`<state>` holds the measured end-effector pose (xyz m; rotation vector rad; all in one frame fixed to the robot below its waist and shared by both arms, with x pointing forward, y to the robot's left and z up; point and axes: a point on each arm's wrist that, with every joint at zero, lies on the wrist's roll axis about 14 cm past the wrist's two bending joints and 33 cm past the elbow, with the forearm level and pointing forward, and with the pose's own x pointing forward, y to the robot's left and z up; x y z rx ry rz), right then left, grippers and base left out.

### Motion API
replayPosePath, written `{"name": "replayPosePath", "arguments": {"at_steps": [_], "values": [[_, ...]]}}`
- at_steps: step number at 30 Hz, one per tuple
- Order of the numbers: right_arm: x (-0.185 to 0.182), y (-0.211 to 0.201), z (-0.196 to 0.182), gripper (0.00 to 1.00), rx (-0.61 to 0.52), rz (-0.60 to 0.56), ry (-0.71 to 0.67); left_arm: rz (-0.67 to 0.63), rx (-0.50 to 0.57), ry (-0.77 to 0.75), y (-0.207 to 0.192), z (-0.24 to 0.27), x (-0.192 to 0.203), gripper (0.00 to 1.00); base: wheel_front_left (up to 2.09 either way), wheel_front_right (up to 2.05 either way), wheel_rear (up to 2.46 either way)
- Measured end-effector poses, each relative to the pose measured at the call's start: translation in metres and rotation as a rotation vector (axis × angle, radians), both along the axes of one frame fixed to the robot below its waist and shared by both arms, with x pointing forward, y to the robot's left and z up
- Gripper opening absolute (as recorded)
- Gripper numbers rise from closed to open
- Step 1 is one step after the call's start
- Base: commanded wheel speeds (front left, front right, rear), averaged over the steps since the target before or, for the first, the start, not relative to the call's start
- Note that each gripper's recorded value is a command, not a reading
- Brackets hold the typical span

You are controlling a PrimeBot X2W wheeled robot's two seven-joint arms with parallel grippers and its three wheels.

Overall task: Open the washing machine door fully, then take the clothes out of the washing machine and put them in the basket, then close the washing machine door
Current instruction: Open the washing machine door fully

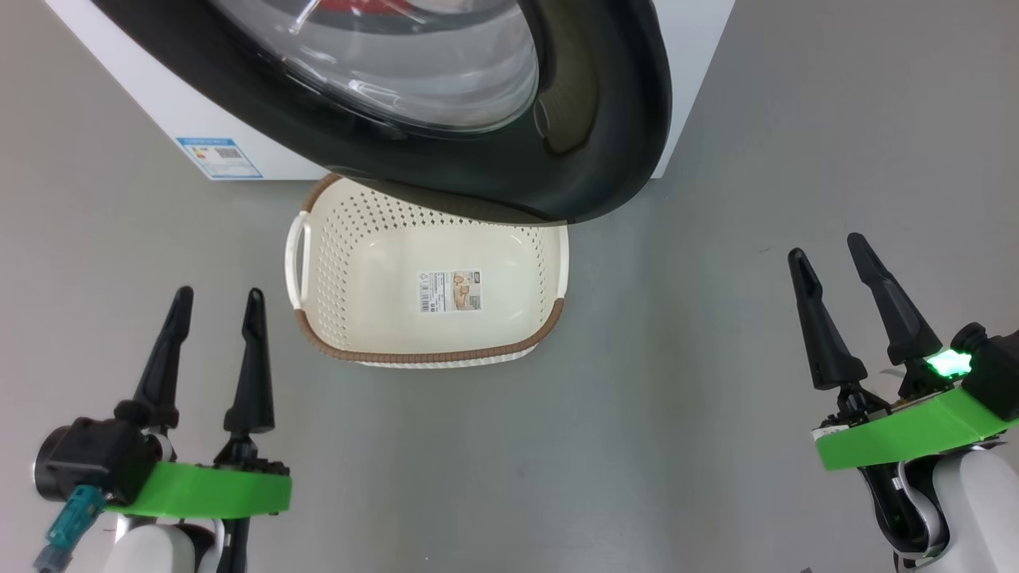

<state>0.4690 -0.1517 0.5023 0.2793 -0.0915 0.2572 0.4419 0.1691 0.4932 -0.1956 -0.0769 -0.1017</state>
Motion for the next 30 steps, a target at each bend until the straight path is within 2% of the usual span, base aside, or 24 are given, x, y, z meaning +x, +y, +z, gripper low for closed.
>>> {"name": "replayPosePath", "arguments": {"at_steps": [23,24,25,27,30], "values": [[0.002,-0.003,-0.002,1.0,-0.007,-0.008,0.008,-0.002,0.001,0.001,-0.001,0.001,-0.002,1.0,0.0,0.0,0.0],[0.002,-0.004,-0.003,0.97,-0.006,-0.009,0.01,-0.003,0.001,0.002,-0.001,0.0,-0.002,1.0,0.0,0.0,0.0],[0.003,-0.004,-0.004,0.85,0.001,-0.011,0.014,-0.003,0.001,0.004,-0.001,-0.001,-0.002,1.0,0.0,0.0,0.0],[0.005,-0.005,-0.007,0.49,0.018,-0.016,0.025,-0.003,0.001,0.008,-0.001,-0.002,-0.001,1.0,0.0,0.0,0.0],[0.014,-0.005,-0.003,0.31,0.041,-0.019,0.015,-0.003,0.001,0.014,-0.001,-0.005,-0.001,1.0,0.0,0.0,0.0]]}}
